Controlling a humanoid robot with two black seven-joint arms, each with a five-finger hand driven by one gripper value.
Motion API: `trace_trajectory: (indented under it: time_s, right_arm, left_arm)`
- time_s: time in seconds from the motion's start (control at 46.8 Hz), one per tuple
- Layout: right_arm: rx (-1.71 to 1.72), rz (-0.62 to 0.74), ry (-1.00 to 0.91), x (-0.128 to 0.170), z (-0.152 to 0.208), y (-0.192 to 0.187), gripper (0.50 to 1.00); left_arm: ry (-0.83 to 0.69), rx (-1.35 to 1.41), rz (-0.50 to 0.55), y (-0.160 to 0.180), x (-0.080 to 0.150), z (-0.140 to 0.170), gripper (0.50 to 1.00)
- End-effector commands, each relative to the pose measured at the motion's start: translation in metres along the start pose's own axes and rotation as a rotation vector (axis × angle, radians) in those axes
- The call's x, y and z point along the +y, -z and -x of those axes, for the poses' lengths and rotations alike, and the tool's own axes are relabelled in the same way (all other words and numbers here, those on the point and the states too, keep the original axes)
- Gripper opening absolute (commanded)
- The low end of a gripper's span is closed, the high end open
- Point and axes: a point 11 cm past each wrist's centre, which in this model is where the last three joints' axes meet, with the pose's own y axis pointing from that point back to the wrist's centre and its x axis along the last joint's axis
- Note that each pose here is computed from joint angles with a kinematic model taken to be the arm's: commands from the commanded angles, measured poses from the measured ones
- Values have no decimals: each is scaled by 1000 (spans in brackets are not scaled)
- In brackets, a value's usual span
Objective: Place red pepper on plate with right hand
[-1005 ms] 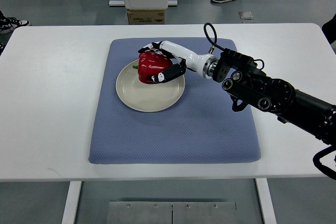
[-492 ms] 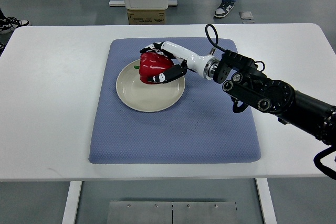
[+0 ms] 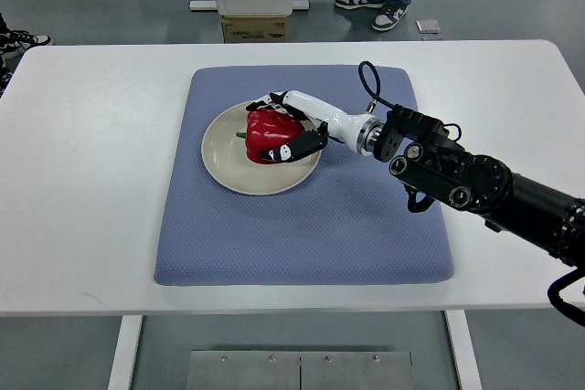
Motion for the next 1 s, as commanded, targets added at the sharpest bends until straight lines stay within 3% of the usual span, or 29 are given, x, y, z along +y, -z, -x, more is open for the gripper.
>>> trace_trajectory:
  time_s: [0.0,0.214,0.299,0.385,0.449,0.983]
  right_arm:
    - [-3,2,1,0,2,-1,500]
    - [-7,12,-10,2,3,-6,516]
    - [-10,13,-26,2,1,-7,765]
    - [-18,14,-40,2,0,-7,874]
    - [-23,12,-41,2,0,-6,989]
    - [-100,-2,-92,0,-14,1,995]
  left_arm:
    - [0,0,0,0,0,0,1000]
    - [0,0,0,0,0,0,1000]
    - [0,0,0,0,0,0,1000]
    - [0,0,0,0,0,0,1000]
    - [0,0,0,0,0,0,1000]
    - [0,0,0,0,0,0,1000]
